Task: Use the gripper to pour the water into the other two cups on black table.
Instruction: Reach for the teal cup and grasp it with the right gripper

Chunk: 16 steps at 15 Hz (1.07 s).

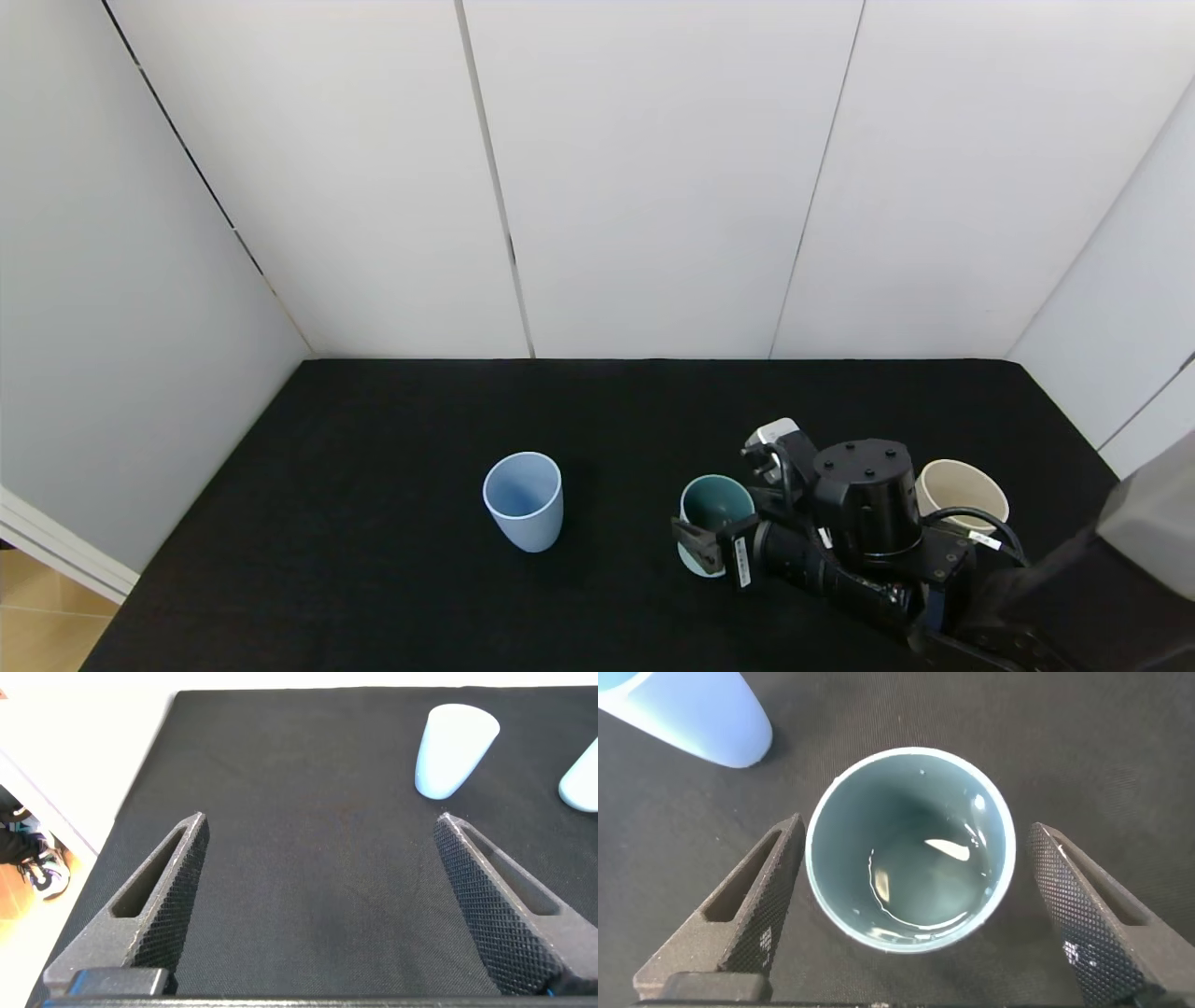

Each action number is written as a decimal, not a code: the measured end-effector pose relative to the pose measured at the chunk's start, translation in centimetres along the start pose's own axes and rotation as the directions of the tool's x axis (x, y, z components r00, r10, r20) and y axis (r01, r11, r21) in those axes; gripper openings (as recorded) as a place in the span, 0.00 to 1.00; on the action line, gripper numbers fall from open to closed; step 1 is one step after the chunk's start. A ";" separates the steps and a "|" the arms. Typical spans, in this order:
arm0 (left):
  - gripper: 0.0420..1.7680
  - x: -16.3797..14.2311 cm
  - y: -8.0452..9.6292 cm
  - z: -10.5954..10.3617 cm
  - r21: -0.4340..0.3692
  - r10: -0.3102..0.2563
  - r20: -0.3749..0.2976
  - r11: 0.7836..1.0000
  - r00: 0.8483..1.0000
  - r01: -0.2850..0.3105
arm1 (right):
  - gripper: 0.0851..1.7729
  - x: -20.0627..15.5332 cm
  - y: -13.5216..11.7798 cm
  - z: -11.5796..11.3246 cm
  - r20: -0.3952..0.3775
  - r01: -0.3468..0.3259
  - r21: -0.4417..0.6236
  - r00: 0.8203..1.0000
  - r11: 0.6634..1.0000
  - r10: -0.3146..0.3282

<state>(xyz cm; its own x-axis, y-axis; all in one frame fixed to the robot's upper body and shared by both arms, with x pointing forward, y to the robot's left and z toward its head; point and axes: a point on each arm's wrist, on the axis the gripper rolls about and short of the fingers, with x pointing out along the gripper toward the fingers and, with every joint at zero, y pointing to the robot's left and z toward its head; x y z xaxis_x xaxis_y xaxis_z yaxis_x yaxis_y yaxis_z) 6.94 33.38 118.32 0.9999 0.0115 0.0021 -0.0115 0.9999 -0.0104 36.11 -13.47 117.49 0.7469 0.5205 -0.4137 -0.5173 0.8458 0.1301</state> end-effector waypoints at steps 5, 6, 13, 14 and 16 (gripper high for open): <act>0.97 0.0 0.0 0.0 0.000 0.000 0.000 1.000 1.000 0.000 | 0.96 1.4 -0.3 -1.4 0.001 0.005 0.004 1.000 1.000 -0.005; 0.97 0.0 0.0 0.0 0.000 0.000 0.000 1.000 1.000 0.000 | 0.96 1.6 -0.4 -1.7 -0.009 0.008 0.004 1.000 1.000 -0.008; 0.97 0.0 0.0 0.0 0.000 0.000 0.000 1.000 1.000 0.000 | 0.96 2.1 -0.8 -2.2 -0.018 0.018 0.007 1.000 1.000 -0.018; 0.97 0.0 0.0 0.0 0.000 0.000 0.000 1.000 1.000 0.000 | 0.96 2.1 -0.8 -2.2 -0.014 0.017 0.007 1.000 1.000 -0.017; 0.97 0.0 0.0 0.0 0.000 0.000 0.000 1.000 1.000 0.000 | 0.87 2.0 -0.8 -1.8 0.029 0.044 0.010 0.999 0.999 -0.044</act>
<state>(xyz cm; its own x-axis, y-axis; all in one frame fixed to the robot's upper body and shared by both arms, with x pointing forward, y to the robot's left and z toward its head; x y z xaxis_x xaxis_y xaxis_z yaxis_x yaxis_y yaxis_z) 6.94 33.38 118.32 0.9999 0.0115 0.0021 -0.0115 0.9999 -0.0104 37.31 -13.32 114.95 0.7809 0.4859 -0.3926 -0.4800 0.8689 0.1208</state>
